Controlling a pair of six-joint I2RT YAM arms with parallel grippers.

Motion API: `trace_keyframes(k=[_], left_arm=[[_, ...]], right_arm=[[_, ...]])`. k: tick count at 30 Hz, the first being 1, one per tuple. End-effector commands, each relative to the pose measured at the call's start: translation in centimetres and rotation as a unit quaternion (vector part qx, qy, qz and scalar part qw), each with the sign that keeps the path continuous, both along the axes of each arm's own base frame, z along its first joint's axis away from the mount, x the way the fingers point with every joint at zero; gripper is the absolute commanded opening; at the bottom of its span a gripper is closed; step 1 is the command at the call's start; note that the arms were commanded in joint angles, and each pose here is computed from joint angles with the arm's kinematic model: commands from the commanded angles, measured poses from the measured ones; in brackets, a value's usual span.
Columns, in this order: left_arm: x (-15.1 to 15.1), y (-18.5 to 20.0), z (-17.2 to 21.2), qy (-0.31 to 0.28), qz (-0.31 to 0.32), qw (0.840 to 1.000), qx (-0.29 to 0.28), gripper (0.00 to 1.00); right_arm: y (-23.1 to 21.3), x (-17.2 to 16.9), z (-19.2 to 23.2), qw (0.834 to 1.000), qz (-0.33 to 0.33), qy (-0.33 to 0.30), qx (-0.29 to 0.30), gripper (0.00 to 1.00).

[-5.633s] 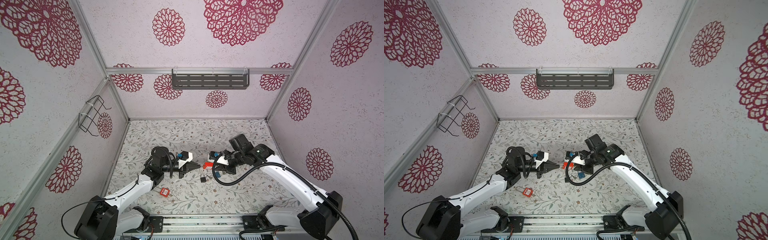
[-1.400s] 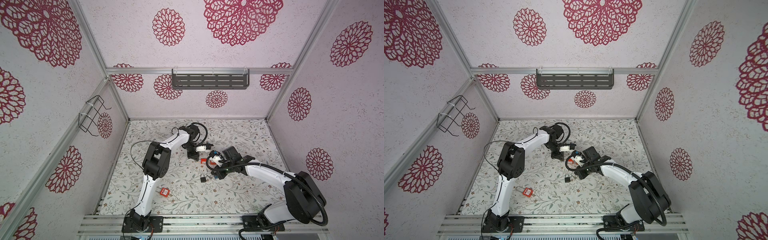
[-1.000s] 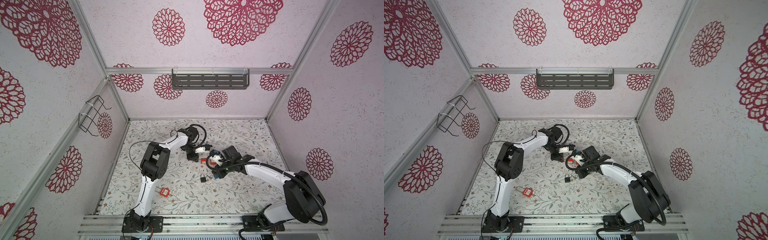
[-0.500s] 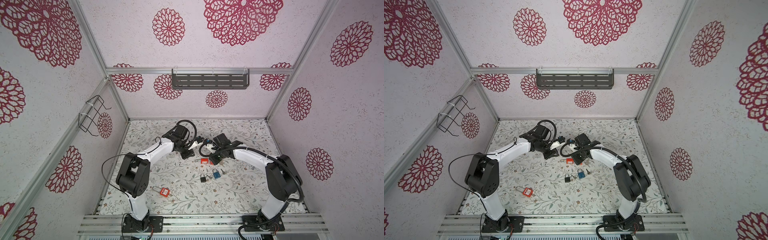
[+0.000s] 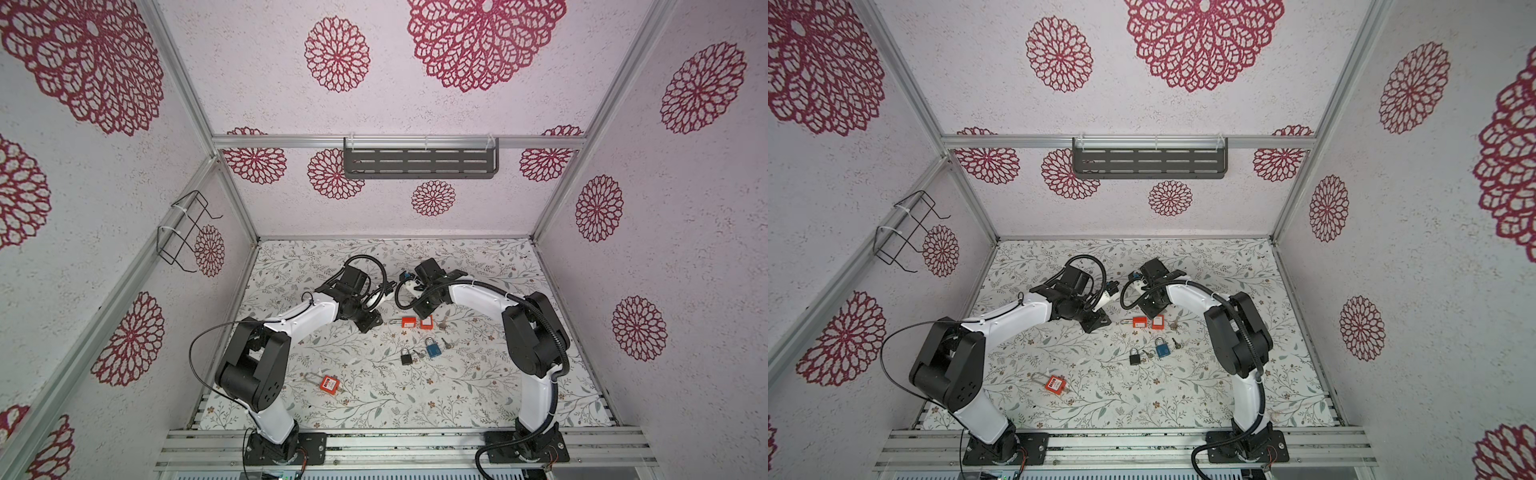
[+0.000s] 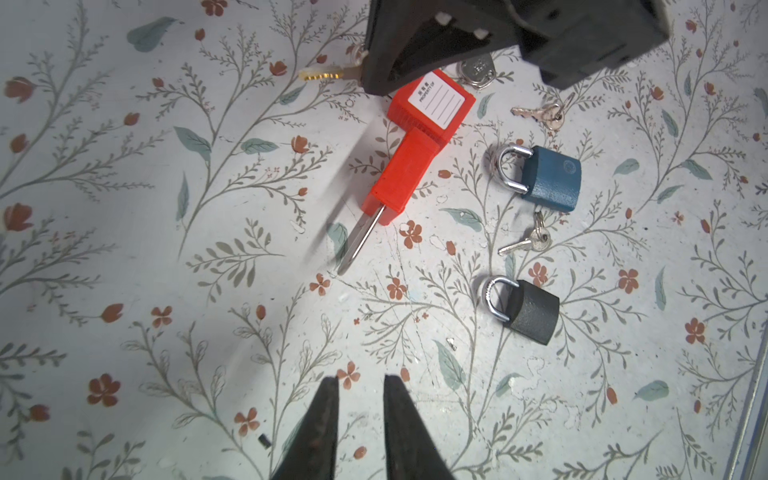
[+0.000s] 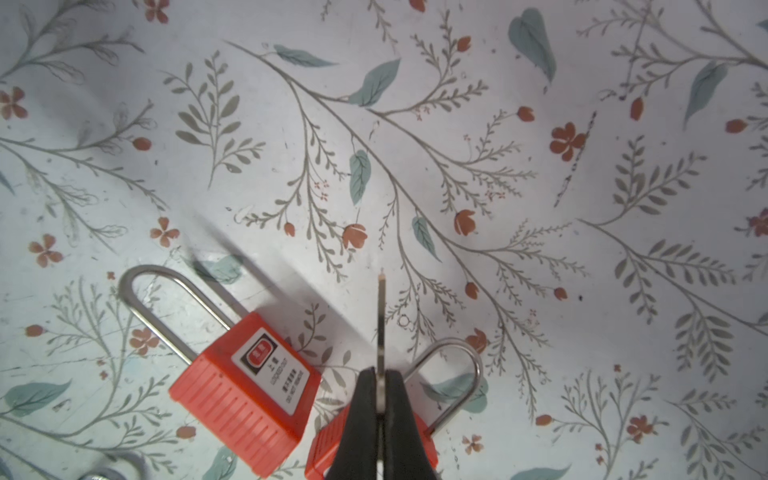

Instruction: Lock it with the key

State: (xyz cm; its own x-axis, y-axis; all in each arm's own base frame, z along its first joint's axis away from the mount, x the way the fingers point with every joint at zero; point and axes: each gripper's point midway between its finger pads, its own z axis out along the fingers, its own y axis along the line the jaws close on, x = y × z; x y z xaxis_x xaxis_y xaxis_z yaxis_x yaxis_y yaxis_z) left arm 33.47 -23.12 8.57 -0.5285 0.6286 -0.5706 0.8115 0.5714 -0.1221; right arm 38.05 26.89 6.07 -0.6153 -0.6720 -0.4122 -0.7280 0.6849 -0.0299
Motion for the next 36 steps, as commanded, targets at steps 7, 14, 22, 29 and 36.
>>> trace_keyframes(k=[7, 14, 22, 29, 36], left_arm=[[2.5, 3.0, 4.1, -0.06, 0.093, 0.991, -0.081, 0.25], [2.2, 4.3, 4.0, -0.065, 0.115, 0.988, -0.081, 0.25], [2.2, 4.4, 3.8, -0.062, 0.118, 0.988, -0.081, 0.25], [2.1, 4.4, 3.8, -0.061, 0.117, 0.988, -0.083, 0.24], [2.0, 4.4, 3.9, -0.061, 0.115, 0.988, -0.084, 0.24]], right_arm=[[1.7, -3.4, -0.7, 0.999, 0.033, 0.042, 0.011, 0.0], [3.1, -5.0, 0.4, 0.997, 0.025, 0.063, 0.048, 0.0], [3.7, -6.1, 0.3, 0.994, -0.015, 0.093, 0.055, 0.0], [2.6, -5.3, 0.6, 0.99, -0.095, 0.083, 0.057, 0.0], [1.3, -4.6, -0.2, 0.986, -0.139, 0.077, 0.041, 0.0]])
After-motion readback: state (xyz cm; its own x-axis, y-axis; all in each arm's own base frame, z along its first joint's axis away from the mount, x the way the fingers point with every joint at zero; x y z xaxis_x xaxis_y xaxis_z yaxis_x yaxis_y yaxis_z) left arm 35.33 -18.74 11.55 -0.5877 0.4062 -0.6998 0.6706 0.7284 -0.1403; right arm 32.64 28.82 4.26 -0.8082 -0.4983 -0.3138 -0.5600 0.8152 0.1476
